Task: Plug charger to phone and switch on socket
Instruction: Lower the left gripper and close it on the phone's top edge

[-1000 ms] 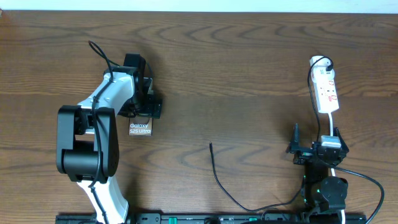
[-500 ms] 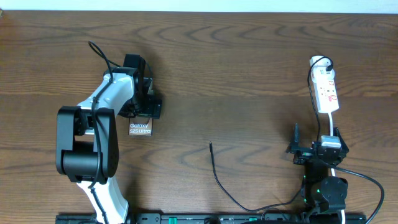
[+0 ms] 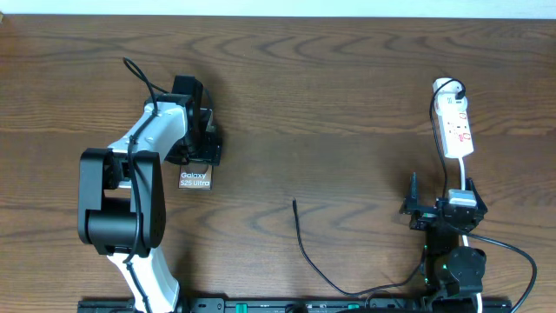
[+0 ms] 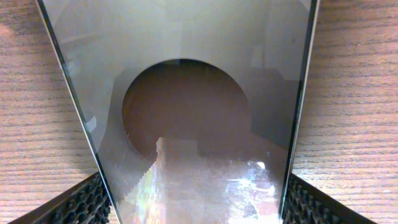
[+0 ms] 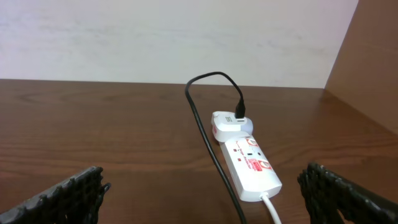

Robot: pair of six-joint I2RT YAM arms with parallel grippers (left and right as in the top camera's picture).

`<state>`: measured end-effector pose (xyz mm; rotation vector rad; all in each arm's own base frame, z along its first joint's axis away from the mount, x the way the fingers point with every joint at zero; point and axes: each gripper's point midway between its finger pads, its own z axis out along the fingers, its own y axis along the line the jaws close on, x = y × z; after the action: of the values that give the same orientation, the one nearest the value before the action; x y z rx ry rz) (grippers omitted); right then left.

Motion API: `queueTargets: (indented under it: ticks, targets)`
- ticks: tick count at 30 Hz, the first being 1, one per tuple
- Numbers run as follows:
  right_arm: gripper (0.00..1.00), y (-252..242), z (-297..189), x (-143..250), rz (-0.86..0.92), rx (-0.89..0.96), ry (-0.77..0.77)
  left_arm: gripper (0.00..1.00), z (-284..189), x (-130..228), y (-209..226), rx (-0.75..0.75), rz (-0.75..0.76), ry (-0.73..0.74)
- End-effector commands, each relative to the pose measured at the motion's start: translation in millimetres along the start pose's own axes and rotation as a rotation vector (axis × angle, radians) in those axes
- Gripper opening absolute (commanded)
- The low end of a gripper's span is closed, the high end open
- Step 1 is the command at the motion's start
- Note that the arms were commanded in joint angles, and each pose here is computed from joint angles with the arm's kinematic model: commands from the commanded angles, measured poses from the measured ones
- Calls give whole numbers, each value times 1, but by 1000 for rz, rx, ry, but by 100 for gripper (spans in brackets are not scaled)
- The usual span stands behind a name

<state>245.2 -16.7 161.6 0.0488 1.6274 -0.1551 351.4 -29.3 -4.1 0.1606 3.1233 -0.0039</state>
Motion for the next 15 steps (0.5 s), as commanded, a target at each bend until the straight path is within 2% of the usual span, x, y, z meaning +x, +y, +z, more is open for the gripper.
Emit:
queueTargets:
  ticks: [1, 11, 15]
  targets:
    - [99, 2, 0, 0, -10, -8, 1, 82, 14, 17, 2, -3, 13, 60]
    - [99, 2, 0, 0, -10, -8, 1, 80, 14, 17, 2, -3, 13, 60]
    - [99, 2, 0, 1, -10, -8, 1, 76, 14, 17, 2, -3, 13, 60]
